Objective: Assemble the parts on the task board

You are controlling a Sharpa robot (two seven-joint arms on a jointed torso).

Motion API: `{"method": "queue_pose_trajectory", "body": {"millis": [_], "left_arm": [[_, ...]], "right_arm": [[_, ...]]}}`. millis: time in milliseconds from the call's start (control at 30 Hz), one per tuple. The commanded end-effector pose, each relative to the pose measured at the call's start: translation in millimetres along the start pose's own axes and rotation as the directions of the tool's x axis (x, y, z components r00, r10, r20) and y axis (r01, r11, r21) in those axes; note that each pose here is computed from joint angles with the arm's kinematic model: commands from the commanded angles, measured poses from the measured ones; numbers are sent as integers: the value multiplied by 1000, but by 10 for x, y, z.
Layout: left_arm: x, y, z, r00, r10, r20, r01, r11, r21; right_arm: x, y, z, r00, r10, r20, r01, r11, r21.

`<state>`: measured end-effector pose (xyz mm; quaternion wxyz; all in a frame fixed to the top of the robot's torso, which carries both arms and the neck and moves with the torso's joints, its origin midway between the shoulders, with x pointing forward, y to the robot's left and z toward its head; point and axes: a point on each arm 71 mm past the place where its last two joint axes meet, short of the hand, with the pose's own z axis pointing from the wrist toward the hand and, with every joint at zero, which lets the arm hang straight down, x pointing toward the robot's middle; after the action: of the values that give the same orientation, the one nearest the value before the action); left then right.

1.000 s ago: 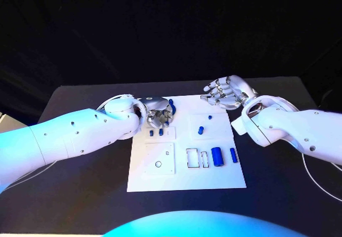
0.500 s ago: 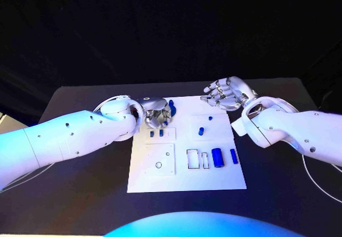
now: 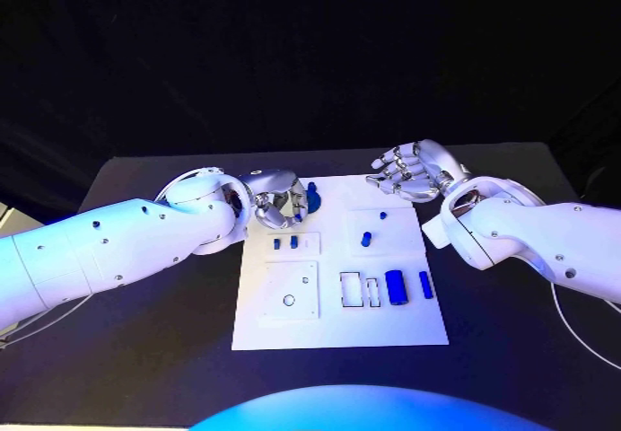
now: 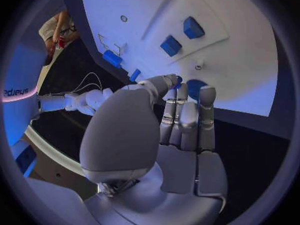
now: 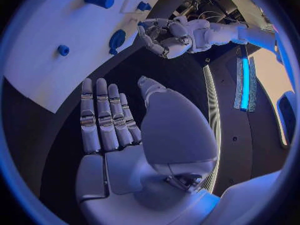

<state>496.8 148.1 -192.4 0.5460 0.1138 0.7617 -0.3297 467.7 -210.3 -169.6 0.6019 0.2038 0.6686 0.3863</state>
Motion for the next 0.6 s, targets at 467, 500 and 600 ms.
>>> {"method": "queue_pose_trajectory", "body": {"millis": [467,500,600], "left_arm": [[15,182,10,999,-14,-39,11,998,-59],[16,192,9,999,-12,-41,10,998,-62],[17,218,8,999,-10,-46,7,998,-69]], "right_arm": [[9,12,-6,1000,0,-8,0,1000,-15],[9,12,-6,1000,0,-8,0,1000,-15],[8,9,-7,1000,0,-8,0,1000,-14]]}}
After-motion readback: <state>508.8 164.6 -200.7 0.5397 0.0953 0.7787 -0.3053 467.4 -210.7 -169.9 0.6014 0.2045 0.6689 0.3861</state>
